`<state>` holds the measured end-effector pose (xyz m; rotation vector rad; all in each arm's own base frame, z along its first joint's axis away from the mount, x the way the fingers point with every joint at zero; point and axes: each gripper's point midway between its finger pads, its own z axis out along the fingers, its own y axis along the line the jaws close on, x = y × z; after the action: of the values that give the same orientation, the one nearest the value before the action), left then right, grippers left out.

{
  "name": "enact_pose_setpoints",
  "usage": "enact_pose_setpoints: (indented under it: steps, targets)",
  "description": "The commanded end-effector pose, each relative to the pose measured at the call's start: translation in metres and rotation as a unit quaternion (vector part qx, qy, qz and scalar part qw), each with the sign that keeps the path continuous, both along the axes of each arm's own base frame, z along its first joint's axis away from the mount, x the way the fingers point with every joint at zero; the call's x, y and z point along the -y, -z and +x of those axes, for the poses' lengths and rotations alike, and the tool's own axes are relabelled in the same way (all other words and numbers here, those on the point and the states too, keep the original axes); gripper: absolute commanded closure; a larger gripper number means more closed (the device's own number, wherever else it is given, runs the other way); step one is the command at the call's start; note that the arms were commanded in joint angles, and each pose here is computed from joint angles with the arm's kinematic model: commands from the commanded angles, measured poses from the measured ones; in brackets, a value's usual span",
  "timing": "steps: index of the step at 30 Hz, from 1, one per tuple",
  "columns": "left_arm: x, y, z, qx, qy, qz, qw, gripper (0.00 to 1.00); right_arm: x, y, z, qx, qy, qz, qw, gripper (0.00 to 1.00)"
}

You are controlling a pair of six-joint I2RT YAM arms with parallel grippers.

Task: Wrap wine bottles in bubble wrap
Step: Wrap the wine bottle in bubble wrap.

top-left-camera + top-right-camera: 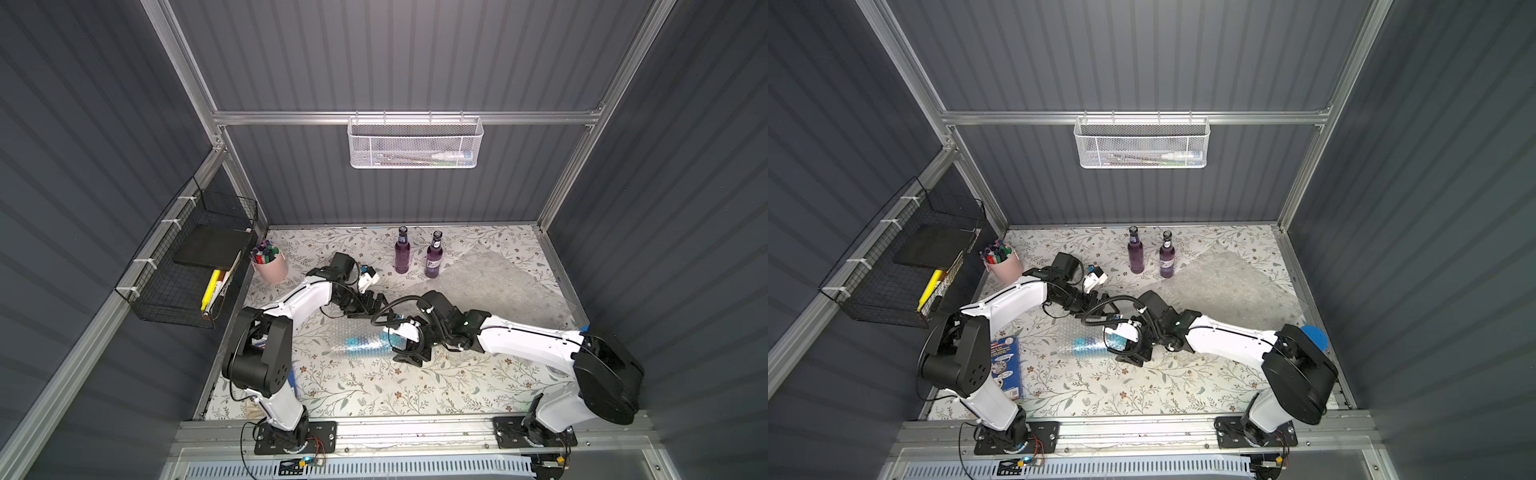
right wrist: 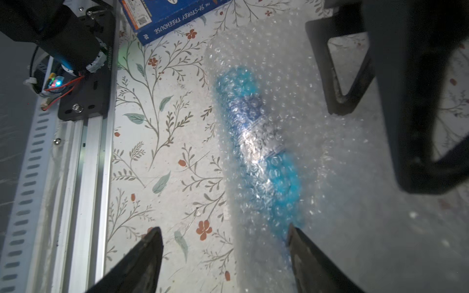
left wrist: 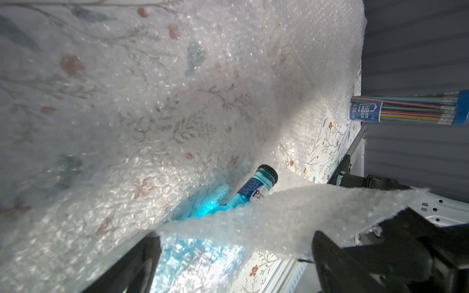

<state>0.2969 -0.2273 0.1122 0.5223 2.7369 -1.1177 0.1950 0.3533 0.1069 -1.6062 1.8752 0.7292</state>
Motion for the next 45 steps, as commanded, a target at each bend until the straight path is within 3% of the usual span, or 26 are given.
enact_pose_setpoints:
  steps: [1, 10, 15, 23, 24, 31, 38, 45]
  targets:
    - [-0.009, -0.019, 0.012, 0.03, 0.002, 0.014, 0.999, 0.04, -0.014, -0.001, 0.013, 0.031, -0.018, 0.009, 0.999, 0.18]
    - [-0.041, -0.043, 0.025, 0.066, -0.031, 0.077, 0.994, 0.01, -0.032, 0.025, 0.03, 0.02, -0.036, -0.016, 0.999, 0.12]
    - [-0.067, -0.066, 0.032, 0.105, -0.063, 0.135, 0.983, 0.01, -0.019, 0.038, 0.029, -0.032, -0.048, -0.046, 0.997, 0.12]
    - [-0.08, -0.091, 0.009, 0.124, -0.075, 0.144, 0.979, 0.01, 0.007, 0.05, 0.008, -0.095, -0.049, -0.082, 0.991, 0.13]
    - [-0.082, -0.081, 0.0, 0.113, -0.067, 0.148, 0.98, 0.01, 0.009, 0.052, 0.005, -0.099, -0.048, -0.085, 0.99, 0.13]
    - [-0.084, -0.083, -0.023, 0.173, 0.014, 0.145, 0.974, 0.01, 0.027, 0.056, -0.01, -0.112, -0.03, -0.112, 0.987, 0.14]
    - [-0.087, -0.058, -0.047, 0.173, 0.119, 0.156, 0.965, 0.02, 0.034, 0.069, -0.019, -0.13, -0.022, -0.134, 0.982, 0.15]
    - [-0.071, -0.051, -0.085, 0.237, 0.241, 0.078, 0.938, 0.04, 0.036, 0.071, -0.025, -0.139, -0.012, -0.132, 0.981, 0.16]
